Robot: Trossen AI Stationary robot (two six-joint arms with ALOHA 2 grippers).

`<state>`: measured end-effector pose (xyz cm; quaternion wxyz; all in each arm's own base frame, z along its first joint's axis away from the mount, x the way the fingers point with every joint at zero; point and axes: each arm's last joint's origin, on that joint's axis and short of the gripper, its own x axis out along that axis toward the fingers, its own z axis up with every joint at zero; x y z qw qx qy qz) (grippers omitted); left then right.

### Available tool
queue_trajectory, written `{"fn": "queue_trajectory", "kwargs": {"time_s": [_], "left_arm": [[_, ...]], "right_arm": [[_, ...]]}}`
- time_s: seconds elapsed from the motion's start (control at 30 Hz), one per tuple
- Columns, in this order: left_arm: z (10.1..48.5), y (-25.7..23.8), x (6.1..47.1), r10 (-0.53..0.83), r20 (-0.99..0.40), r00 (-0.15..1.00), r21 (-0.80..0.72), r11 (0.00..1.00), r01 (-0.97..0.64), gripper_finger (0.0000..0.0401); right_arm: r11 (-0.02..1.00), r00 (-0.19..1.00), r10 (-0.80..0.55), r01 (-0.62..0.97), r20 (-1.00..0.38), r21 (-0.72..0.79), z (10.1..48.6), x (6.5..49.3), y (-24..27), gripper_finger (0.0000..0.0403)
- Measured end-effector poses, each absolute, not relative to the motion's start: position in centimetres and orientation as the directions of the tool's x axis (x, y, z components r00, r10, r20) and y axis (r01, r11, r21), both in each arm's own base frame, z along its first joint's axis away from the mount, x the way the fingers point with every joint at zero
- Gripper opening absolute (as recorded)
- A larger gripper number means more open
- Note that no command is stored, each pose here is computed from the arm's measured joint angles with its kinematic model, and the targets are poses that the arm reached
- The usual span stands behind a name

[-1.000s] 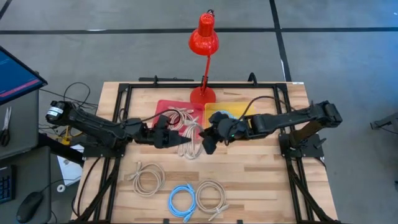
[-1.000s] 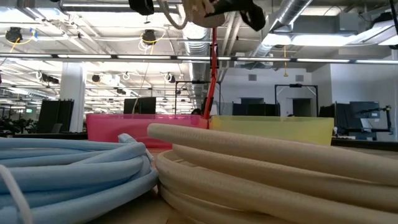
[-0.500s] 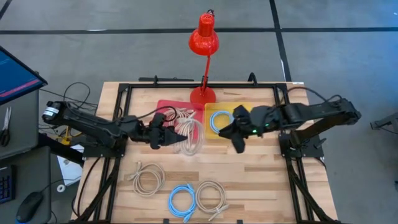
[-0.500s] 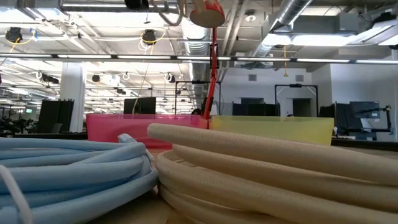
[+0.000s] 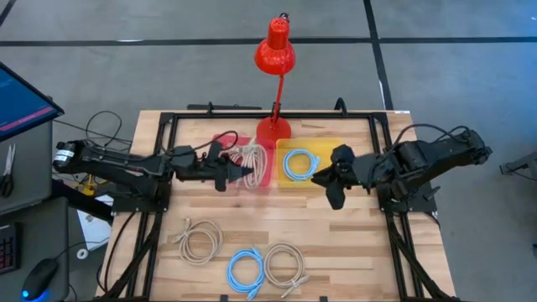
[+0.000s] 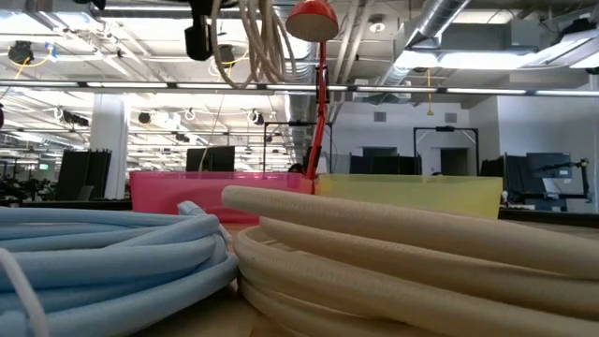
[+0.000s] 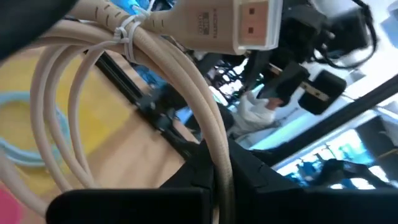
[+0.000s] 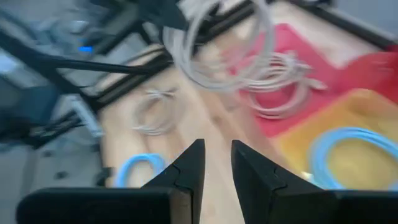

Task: Sort HDMI cables
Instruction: Put the brown HDMI cable into the red bin

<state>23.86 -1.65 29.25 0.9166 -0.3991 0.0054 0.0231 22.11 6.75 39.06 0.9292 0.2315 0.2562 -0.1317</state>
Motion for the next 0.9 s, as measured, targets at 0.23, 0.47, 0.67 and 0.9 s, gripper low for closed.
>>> {"fn": "queue_trajectory", "kwargs": {"time_s": [0.23,0.47,0.67,0.9], "left_arm": [[27.7,0.4,23.7,0.120,-0.186,0.975,-0.657,0.723,-0.214,0.0014],[26.8,2.3,23.4,0.205,-0.275,0.939,-0.566,0.756,-0.330,0.0014],[26.4,4.4,23.0,0.288,-0.319,0.903,-0.504,0.755,-0.419,0.0014],[25.3,5.6,22.2,0.329,-0.439,0.836,-0.453,0.723,-0.522,0.0014]], "right_arm": [[0.836,0.803,-0.244,0.459,-0.543,0.302,38.5,20.8,8.3,0.0071],[0.826,0.804,-0.265,0.474,-0.532,0.305,38.4,19.8,9.7,0.0071],[0.806,0.793,-0.285,0.502,-0.538,0.313,38.1,19.1,10.2,0.0071],[0.780,0.764,-0.302,0.542,-0.570,0.312,37.7,18.5,10.3,0.0071]]}}
